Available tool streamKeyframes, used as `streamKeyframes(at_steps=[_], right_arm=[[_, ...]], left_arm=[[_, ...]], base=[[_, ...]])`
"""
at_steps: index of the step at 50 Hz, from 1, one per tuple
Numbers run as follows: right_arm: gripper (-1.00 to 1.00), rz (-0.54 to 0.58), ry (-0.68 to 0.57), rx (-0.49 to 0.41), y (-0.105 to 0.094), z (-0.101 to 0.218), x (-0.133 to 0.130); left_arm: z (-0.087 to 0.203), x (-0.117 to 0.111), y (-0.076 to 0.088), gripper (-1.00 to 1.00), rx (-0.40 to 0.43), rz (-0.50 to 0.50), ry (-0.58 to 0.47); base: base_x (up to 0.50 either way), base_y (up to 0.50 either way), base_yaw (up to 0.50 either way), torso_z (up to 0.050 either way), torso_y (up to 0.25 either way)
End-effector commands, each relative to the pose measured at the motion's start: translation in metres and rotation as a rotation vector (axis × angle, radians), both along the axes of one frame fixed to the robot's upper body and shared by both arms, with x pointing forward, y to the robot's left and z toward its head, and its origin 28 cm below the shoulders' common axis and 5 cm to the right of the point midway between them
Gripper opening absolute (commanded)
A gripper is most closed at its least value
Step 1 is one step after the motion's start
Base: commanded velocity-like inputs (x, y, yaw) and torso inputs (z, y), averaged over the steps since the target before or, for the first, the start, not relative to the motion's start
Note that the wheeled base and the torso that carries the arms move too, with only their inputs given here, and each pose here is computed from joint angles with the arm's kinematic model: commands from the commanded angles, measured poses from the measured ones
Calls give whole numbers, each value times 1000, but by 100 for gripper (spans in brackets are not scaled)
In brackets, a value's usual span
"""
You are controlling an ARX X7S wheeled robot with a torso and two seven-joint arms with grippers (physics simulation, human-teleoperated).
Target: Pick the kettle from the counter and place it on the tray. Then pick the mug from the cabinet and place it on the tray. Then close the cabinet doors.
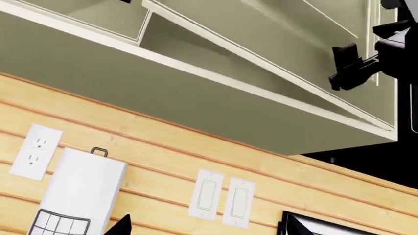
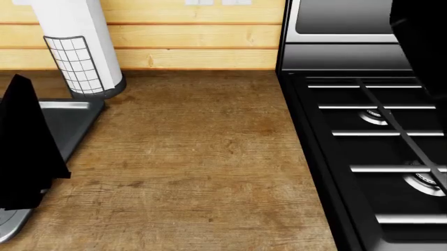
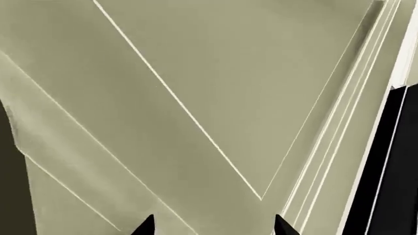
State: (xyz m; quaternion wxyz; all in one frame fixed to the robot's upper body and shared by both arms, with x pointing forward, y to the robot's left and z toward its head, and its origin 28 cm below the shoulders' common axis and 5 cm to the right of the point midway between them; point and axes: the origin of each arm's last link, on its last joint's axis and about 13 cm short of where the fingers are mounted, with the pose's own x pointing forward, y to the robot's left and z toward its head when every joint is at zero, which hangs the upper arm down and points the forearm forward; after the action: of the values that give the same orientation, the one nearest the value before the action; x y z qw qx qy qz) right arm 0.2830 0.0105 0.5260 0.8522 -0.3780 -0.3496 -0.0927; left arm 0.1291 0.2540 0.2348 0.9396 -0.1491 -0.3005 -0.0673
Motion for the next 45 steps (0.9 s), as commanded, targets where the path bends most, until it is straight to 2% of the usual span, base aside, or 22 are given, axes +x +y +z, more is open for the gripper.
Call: streamKeyframes(at_steps=[1,22,26,31,34,39,45], right_arm=[[100,-14,543,-90,2,-77,53],[100,-48,553,-94,1,-84,59],[100,4,533,-42,3,-76,56],[100,169,420,109,4,-43,31],[100,238,358,147,1,-26,11],[100,342,275,172,-4,-11,-28],[100,421,220,147,-12,-20,-64]], left_arm=[[-3,0,2,100,-8,5,3],[-7,0,4,100,-17,5,12],[-7,1,4,100,-19,5,13],[-9,3,3,100,-16,3,18],[-8,4,2,100,-14,1,20],[-7,4,0,100,-7,-3,19],[-7,6,-3,100,3,-12,20]], base=[[0,0,0,0,0],[4,0,-2,0,0],[7,-1,-2,0,0],[13,0,0,0,0],[0,0,1,0,0],[0,0,0,0,0],[0,0,0,0,0]])
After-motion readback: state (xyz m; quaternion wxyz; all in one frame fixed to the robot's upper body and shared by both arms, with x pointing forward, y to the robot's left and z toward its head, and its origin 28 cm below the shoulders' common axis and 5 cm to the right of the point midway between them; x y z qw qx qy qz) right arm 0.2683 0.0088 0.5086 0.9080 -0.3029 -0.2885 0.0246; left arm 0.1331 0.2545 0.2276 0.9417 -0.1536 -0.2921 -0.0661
